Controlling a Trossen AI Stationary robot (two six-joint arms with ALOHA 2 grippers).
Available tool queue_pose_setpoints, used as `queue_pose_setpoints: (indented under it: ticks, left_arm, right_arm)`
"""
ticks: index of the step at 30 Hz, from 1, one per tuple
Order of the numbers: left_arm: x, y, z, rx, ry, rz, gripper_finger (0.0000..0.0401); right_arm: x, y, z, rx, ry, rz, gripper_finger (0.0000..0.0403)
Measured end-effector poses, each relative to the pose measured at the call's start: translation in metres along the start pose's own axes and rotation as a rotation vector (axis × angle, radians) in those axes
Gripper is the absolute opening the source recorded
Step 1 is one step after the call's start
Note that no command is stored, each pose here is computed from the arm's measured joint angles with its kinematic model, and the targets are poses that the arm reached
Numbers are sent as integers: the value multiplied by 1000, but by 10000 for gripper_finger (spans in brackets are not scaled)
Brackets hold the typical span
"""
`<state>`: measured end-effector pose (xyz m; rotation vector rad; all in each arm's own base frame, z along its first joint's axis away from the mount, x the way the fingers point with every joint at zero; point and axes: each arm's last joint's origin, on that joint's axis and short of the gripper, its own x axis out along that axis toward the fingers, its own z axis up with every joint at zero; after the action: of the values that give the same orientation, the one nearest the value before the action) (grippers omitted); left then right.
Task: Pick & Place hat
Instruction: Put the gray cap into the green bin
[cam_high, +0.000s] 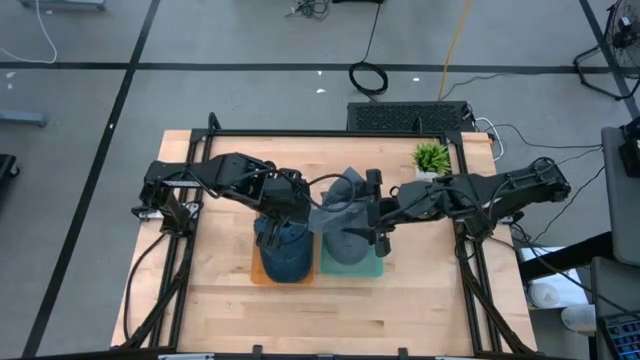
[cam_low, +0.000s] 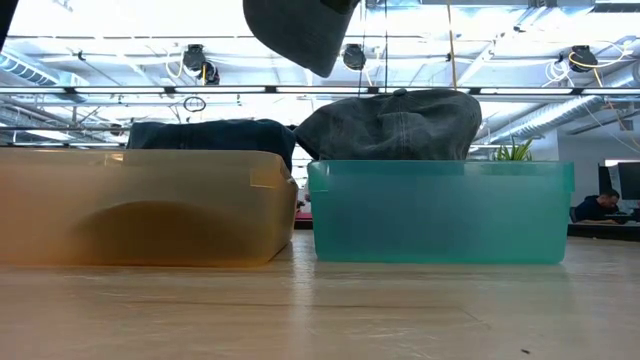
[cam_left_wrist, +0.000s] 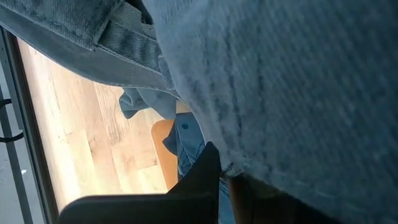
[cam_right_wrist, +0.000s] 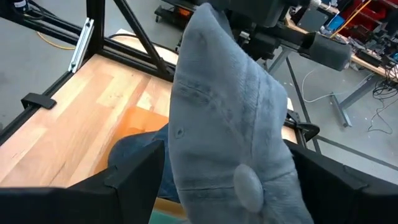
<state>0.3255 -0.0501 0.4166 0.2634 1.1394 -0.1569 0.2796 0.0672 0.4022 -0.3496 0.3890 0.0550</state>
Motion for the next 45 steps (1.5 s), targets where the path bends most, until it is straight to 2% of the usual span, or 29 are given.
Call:
queue_pose_setpoints:
  ticks: [6, 16, 25, 30, 35, 41, 45]
  left_arm:
    - [0, 0, 0, 0, 0, 0, 8]
    - [0, 0, 0, 0, -1, 0, 8]
    - [0, 0, -1, -10, 7, -1, 8]
    - [0, 0, -2, -28, 24, 0, 8]
    - [0, 0, -2, -59, 27, 13, 11]
    - [0, 5, -4, -153, 39, 23, 16]
    - [-3, 12, -8, -228, 42, 65, 47]
  right_arm:
    - [0, 2, -3, 19, 10, 106, 293]
    - [0, 2, -4, 22, 23, 106, 245]
    - [0, 1, -1, 20, -5, 92, 150]
    - [0, -1, -1, 21, 5, 21, 82]
    - [0, -1, -1, 27, 6, 18, 11]
    - [0, -1, -1, 21, 9, 17, 6]
    - [-2, 0, -2, 19, 18, 22, 5]
